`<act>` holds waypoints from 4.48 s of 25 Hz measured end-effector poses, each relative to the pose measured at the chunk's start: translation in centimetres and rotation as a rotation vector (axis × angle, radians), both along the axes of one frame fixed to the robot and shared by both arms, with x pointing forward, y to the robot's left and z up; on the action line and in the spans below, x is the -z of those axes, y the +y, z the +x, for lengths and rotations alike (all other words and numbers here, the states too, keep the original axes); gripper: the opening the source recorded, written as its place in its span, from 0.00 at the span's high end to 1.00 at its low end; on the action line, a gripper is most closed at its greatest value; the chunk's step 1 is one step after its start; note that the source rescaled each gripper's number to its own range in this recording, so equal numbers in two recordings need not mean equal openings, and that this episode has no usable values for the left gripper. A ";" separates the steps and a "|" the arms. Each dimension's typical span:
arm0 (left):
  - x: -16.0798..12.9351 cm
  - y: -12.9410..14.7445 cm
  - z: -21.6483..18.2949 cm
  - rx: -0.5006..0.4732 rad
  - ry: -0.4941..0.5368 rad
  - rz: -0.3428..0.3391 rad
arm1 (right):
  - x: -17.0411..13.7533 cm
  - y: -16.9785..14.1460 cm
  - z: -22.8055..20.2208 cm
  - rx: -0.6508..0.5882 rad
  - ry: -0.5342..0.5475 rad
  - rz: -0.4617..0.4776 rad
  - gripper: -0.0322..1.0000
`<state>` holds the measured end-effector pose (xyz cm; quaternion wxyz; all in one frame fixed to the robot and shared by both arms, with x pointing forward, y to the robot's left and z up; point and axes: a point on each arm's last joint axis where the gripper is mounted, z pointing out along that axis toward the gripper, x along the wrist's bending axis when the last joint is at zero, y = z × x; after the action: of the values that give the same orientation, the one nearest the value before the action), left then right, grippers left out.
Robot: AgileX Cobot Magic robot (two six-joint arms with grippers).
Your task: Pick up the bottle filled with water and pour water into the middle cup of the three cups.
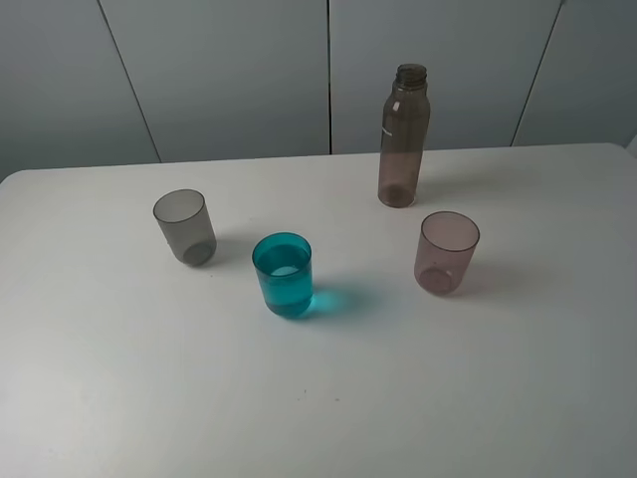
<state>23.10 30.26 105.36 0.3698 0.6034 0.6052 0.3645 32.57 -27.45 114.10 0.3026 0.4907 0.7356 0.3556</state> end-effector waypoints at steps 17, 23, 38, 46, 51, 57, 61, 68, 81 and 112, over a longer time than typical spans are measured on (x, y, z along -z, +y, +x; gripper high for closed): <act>0.0 0.0 0.0 0.000 0.000 0.000 | 7.0 -1.8 -7.7 0.039 0.017 0.055 0.37; 0.0 0.0 0.0 0.000 0.000 0.000 | 8.8 -2.4 -8.8 0.085 -0.036 0.079 0.37; 0.0 0.0 0.0 0.000 0.000 0.000 | 8.8 -2.7 -9.5 0.115 -0.075 0.112 0.37; 0.0 0.0 0.0 0.000 0.000 0.000 | 8.8 -2.6 -9.5 0.197 -0.081 0.110 0.37; 0.0 0.0 0.0 0.000 0.000 0.000 | 8.8 -2.4 -9.5 0.293 -0.085 0.115 0.37; 0.0 0.0 0.0 0.000 0.000 0.000 | 8.8 -2.3 -9.5 0.298 -0.084 0.124 0.37; 0.0 0.0 0.0 0.000 0.000 0.000 | 8.8 -2.3 -9.5 0.298 -0.084 0.124 0.37; 0.0 0.0 0.0 0.000 0.000 0.000 | 8.8 -2.3 -9.5 0.298 -0.084 0.124 0.37; 0.0 0.0 0.0 0.000 0.000 0.000 | 8.8 -2.3 -9.5 0.325 -0.085 0.126 0.37; 0.0 0.0 0.0 0.002 0.000 0.004 | 8.8 -2.3 -9.5 0.291 -0.082 0.127 0.37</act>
<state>23.10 30.26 105.36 0.3691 0.6047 0.6039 0.3653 23.08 -29.77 105.27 0.3492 0.5953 0.6197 0.3737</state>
